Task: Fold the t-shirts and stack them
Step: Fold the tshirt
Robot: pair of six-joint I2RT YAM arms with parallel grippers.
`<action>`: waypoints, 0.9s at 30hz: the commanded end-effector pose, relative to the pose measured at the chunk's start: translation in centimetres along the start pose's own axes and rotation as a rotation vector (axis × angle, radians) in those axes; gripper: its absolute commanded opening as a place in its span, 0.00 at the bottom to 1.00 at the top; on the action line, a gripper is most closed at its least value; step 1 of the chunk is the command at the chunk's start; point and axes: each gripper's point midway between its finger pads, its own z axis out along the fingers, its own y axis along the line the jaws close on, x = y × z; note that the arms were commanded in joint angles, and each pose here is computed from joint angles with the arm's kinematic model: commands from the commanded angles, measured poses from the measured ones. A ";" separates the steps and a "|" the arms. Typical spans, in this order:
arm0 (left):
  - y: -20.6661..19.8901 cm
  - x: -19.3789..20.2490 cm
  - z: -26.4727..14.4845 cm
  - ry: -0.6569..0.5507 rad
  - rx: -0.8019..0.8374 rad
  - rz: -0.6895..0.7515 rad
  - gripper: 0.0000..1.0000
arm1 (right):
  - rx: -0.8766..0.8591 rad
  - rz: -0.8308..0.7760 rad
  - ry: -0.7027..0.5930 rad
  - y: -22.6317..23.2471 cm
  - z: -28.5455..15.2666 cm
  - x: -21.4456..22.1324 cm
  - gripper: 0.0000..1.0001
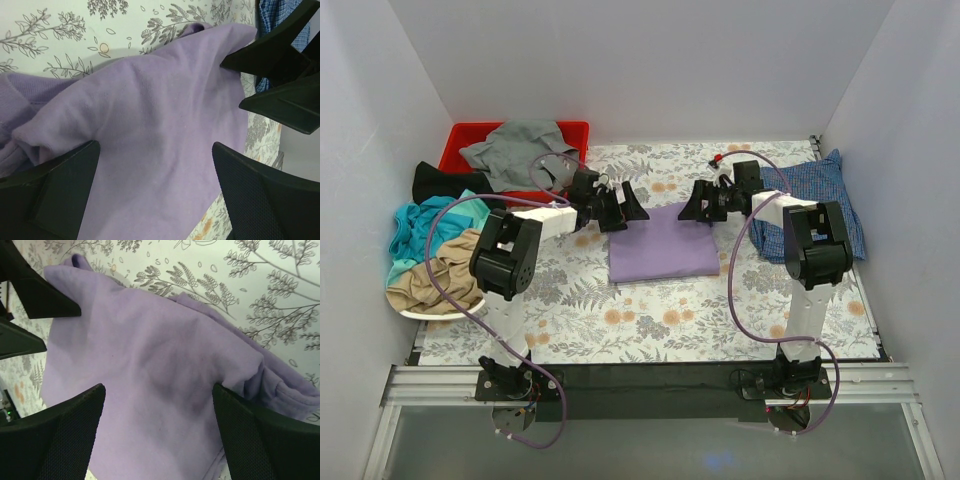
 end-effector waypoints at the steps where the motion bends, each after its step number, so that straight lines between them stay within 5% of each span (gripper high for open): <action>1: 1.7 -2.1 -0.5 -0.076 -0.062 0.028 0.95 | 0.136 -0.090 -0.077 -1.9 -0.5 -2.4 0.93; 12: 2.0 -4.8 -3.6 -0.156 -0.130 0.055 0.95 | 0.336 -0.207 -0.158 -1.7 -5.6 -4.6 0.97; 21: -4.7 -6.1 -7.0 -0.174 0.027 0.134 0.95 | 0.261 -0.182 -0.131 1.8 -7.7 -2.9 0.98; 27: -0.7 -4.6 -9.3 -0.201 -0.201 0.106 0.95 | 0.245 -0.118 -0.058 0.7 -6.9 0.5 0.99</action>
